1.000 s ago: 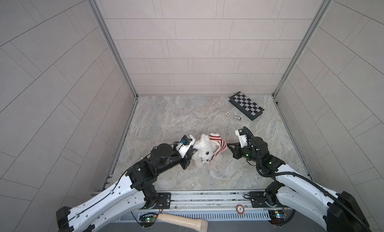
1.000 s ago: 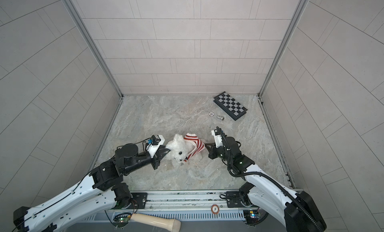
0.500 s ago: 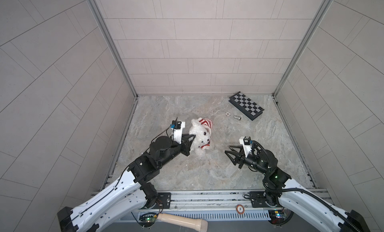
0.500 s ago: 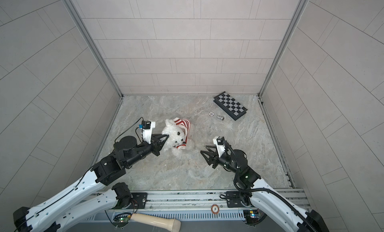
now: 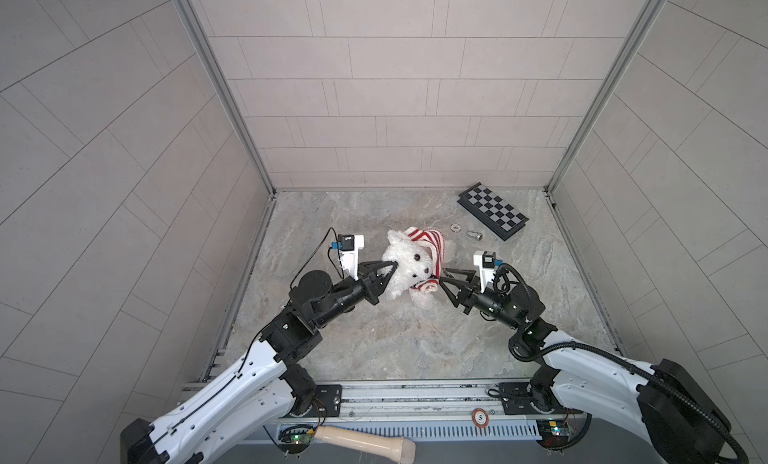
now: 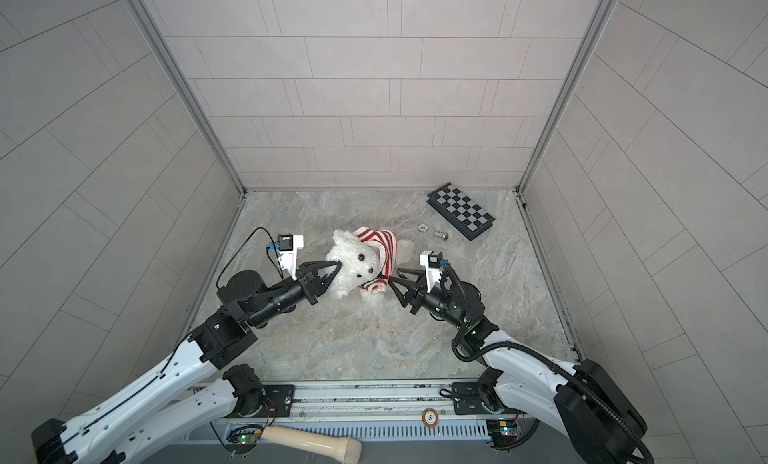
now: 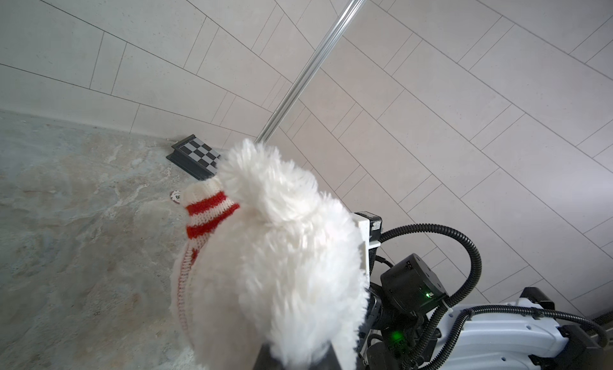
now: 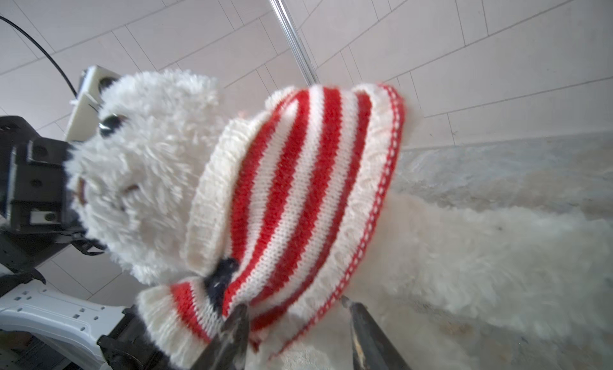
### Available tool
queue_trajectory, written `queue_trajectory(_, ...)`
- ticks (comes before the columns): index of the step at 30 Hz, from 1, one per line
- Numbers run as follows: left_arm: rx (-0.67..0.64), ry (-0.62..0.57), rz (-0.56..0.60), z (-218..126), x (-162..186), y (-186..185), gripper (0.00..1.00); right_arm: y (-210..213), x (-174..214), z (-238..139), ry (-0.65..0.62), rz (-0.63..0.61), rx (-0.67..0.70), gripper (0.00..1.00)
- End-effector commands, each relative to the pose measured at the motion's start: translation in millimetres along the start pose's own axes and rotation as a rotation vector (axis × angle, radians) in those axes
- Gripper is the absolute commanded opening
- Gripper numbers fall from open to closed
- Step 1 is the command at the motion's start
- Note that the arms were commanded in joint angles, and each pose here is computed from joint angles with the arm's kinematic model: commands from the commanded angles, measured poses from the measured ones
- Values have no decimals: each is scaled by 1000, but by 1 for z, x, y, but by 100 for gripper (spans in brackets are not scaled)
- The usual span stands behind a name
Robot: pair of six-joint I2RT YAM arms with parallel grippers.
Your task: Dress the teddy bear
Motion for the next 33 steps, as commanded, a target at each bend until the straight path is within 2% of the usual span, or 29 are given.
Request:
queue_trajectory(1, 135, -109, -15, -2, -17, -14, 0, 13, -16, 8, -59, 6, -89, 50)
queue_trajectory(12, 214, -184, -56, -1, -18, -16, 0, 9, -13, 22, -54, 67, -138, 47)
queue_trajectory(19, 148, -245, -99, -1, -16, -7, 0, 18, -14, 26, -72, 110, -246, 29)
queue_trajectory(24, 53, -283, -131, 0, -14, 4, 0, 24, -14, 31, -78, 136, -303, 6)
queue_trajectory(26, 2, -309, -150, -1, -11, 10, 0, 26, -14, 31, -75, 140, -316, 0)
queue_trajectory(30, -90, -354, -201, -1, -7, 22, 0, 34, -4, 33, -12, 125, -310, 0)
queue_trajectory(33, -96, -389, -241, 1, -6, 26, 0, 40, 11, 36, 78, 91, -250, 0)
Point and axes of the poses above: each gripper's point midway between its finger pads, its own z axis out along the fingers, its own y axis along the line the jaws close on, x = y × z, the point moved 10 cm from there along -z, back along the fingers, and after that the axes turned 6 degrees about z, right-handed, at the moved point
